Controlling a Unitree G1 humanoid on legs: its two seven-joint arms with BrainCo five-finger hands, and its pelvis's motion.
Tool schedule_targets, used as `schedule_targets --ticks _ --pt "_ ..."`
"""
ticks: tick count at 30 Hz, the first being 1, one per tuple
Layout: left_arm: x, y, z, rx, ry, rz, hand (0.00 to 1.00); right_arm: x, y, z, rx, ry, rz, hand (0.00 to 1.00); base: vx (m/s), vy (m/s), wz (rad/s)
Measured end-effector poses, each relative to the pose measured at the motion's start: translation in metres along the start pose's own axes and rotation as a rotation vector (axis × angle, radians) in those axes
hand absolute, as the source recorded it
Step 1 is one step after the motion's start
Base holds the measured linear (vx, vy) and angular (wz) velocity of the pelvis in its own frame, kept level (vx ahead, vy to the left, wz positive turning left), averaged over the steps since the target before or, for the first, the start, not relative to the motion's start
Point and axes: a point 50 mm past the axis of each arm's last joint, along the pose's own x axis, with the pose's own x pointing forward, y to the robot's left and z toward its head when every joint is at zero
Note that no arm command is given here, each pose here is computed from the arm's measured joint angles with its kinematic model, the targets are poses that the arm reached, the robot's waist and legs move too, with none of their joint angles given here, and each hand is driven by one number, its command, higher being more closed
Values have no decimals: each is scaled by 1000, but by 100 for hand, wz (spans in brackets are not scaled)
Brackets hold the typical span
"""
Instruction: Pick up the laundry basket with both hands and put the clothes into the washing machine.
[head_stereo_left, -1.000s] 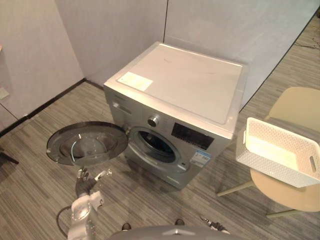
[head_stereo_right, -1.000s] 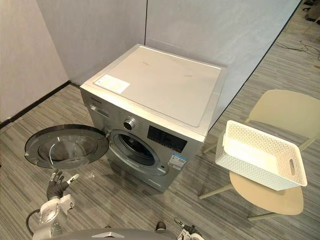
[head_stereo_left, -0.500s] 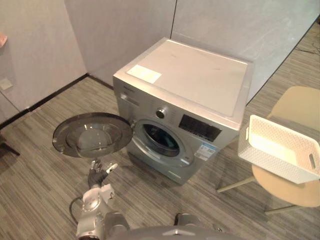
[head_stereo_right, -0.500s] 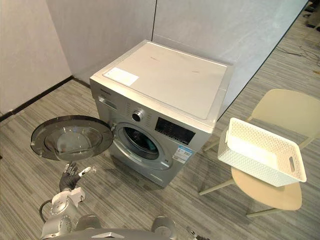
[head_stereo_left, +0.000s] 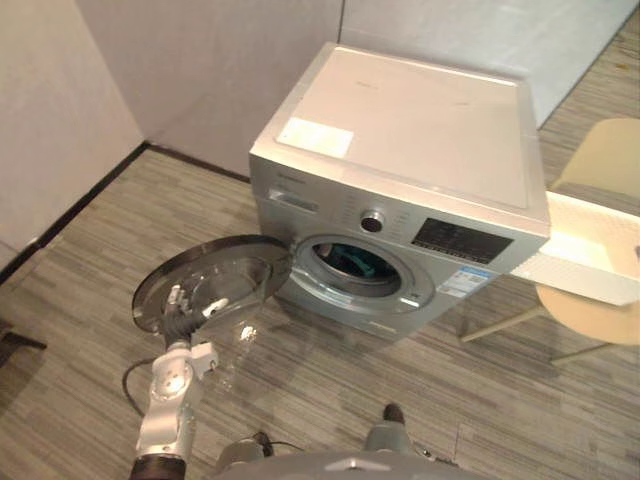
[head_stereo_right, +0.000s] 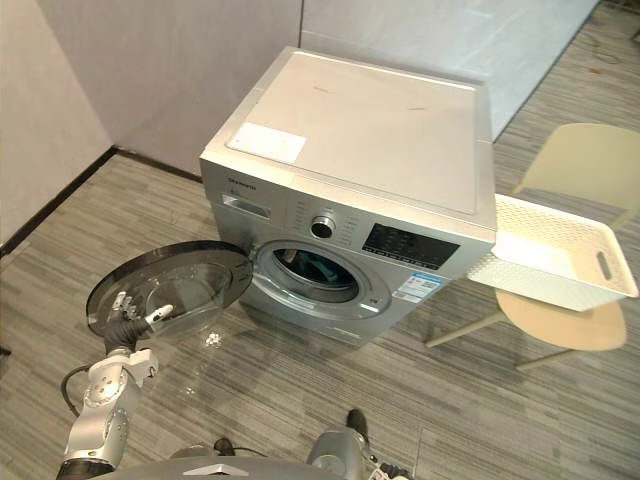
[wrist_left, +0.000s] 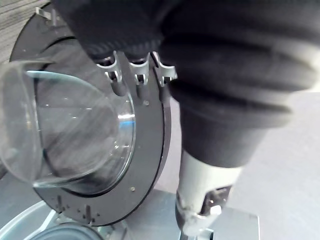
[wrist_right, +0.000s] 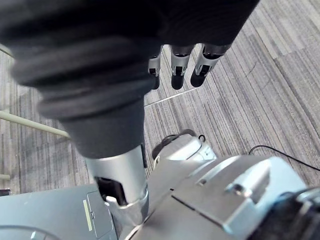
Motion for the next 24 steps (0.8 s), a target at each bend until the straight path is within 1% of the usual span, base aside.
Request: schedule_targets --ticks 4,6,8,11,15,18,20,22,24 --pt "0 8 2 -30 -13 48 0 -1 6 1 -24 -14 44 0 13 -57 -31" --pt "1 4 2 -52 -12 49 0 0 6 7 -14 -38 52 0 -49 -86 11" --pt "5 2 7 -77 -32 65 0 0 -2 7 26 -44 31 0 -42 -78 46" --pt "7 11 12 -84 -53 129 0 -1 -7 4 37 -41 20 0 -51 -95 8" --pt "7 20 18 -94 -80 172 0 -1 -10 4 75 -44 6 0 -47 -35 12" --pt "7 36 31 -93 -133 234 0 -3 -13 -2 87 -37 0 0 -9 -2 6" --pt "9 52 38 -57 -156 271 0 -3 -13 -5 87 -24 0 0 10 7 4" --pt "16 67 44 -18 -163 303 0 -3 -12 -4 88 -25 4 0 16 10 -1" --pt "30 87 50 76 -146 344 0 -3 -8 -1 91 -33 23 0 52 16 -8"
